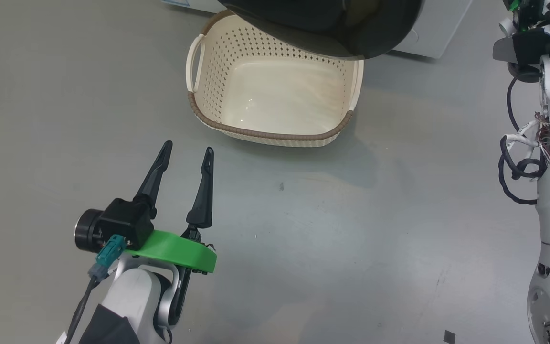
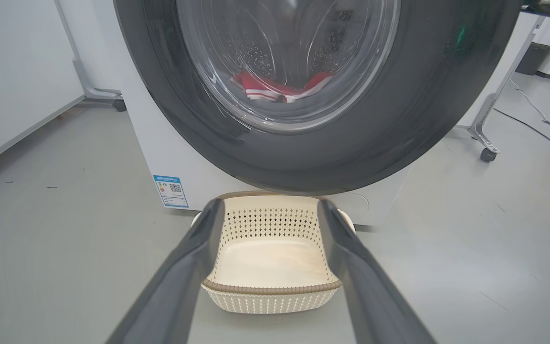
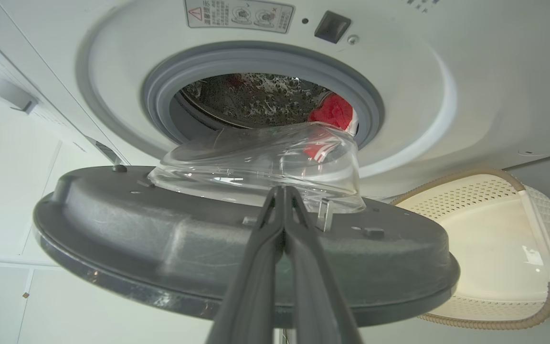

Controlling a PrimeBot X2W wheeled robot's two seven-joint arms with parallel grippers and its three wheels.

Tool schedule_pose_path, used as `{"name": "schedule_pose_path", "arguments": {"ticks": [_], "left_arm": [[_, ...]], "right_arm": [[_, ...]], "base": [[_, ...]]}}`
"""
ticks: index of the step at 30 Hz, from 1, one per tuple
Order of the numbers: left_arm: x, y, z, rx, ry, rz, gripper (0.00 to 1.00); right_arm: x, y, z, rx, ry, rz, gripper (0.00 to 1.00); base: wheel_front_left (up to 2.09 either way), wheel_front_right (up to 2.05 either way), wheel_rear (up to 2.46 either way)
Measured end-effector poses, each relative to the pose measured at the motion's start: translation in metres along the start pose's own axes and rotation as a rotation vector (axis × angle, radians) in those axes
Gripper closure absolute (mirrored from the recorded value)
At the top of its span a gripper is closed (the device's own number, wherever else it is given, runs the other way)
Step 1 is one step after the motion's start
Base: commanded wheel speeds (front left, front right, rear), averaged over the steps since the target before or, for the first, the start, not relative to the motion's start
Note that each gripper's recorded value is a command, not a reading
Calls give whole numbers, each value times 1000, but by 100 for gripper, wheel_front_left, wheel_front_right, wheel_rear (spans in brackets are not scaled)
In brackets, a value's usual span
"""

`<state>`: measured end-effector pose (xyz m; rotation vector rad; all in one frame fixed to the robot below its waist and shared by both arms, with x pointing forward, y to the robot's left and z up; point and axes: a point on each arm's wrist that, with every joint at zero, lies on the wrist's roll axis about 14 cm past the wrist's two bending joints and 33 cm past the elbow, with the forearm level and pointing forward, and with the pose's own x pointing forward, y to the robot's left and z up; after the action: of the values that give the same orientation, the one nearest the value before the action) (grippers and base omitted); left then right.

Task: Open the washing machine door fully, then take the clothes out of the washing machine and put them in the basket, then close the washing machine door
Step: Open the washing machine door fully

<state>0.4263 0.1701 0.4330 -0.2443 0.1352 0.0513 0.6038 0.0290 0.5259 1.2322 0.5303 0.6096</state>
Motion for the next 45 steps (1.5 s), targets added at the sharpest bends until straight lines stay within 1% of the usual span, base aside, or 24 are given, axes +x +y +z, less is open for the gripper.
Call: {"name": "schedule_pose_path", "arguments": {"ticks": [6, 17, 23, 32, 36, 45], "left_arm": [[-1, 7, -1, 6, 5, 28, 0], [-4, 13, -1, 3, 8, 50, 0], [-5, 14, 3, 6, 1, 57, 0], [-8, 14, 9, 6, -15, 59, 0], [-10, 14, 15, 7, -29, 58, 0], [-16, 16, 26, 10, -58, 71, 0]], "right_arm": [[16, -4, -18, 44, 101, -8, 100], [29, -2, -34, 75, 207, -16, 100], [29, -9, -50, 117, 293, -43, 100], [24, -7, -72, 162, 396, -52, 100], [21, -2, -78, 171, 415, -50, 100], [15, 11, -106, 175, 517, -37, 100]], "base": [[0, 0, 0], [0, 0, 0], [0, 0, 0], [0, 0, 0], [0, 0, 0], [0, 0, 0]]}}
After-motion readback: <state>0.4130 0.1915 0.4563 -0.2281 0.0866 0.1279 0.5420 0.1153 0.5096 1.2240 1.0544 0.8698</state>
